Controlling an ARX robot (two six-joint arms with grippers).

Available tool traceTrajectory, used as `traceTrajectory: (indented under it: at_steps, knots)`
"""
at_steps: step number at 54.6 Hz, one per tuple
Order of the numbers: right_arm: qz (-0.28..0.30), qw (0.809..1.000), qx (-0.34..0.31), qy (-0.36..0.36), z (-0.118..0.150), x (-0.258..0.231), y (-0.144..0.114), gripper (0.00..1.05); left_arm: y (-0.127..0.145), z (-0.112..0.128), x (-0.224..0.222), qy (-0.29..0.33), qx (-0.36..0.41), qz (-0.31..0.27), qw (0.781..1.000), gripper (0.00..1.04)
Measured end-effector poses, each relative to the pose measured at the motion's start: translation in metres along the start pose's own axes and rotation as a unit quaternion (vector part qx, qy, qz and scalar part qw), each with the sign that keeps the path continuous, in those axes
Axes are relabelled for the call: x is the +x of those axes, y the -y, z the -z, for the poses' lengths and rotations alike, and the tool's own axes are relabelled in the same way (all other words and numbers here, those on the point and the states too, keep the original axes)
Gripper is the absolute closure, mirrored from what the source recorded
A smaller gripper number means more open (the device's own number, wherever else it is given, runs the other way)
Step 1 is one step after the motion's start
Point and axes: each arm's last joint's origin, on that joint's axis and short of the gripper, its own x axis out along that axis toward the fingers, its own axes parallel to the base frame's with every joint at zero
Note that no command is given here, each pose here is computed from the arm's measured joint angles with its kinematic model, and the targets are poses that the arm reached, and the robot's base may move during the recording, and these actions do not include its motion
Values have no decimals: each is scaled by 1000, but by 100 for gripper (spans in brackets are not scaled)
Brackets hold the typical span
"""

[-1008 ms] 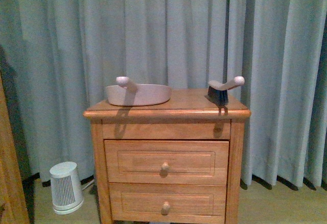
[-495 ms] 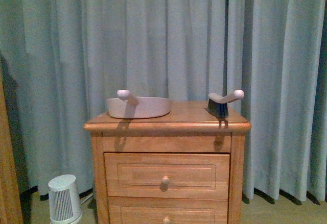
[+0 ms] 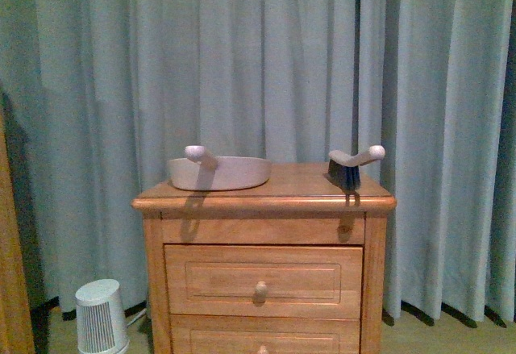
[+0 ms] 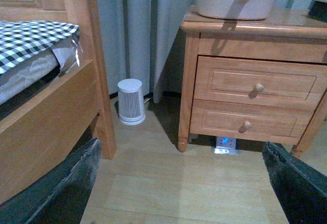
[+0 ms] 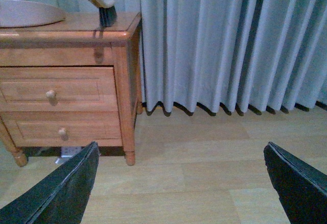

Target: Clean up trash

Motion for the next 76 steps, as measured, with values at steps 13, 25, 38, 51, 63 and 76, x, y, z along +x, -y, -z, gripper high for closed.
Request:
traceTrajectory:
  at_steps: [13, 25, 38, 51, 63, 76]
  knots:
    - [0, 1000, 0, 0, 0, 0, 0, 7, 0, 0, 0, 0, 0, 0, 1000, 8]
    - [0, 1000, 0, 0, 0, 0, 0, 7, 0, 0, 0, 0, 0, 0, 1000, 8]
    - [0, 1000, 0, 0, 0, 0, 0, 7, 0, 0, 0, 0, 0, 0, 1000, 8]
    - [0, 1000, 0, 0, 0, 0, 0, 7, 0, 0, 0, 0, 0, 0, 1000, 8]
    - [0, 1000, 0, 0, 0, 0, 0, 7, 0, 0, 0, 0, 0, 0, 1000, 8]
    - [0, 1000, 0, 0, 0, 0, 0, 7, 0, 0, 0, 0, 0, 0, 1000, 8]
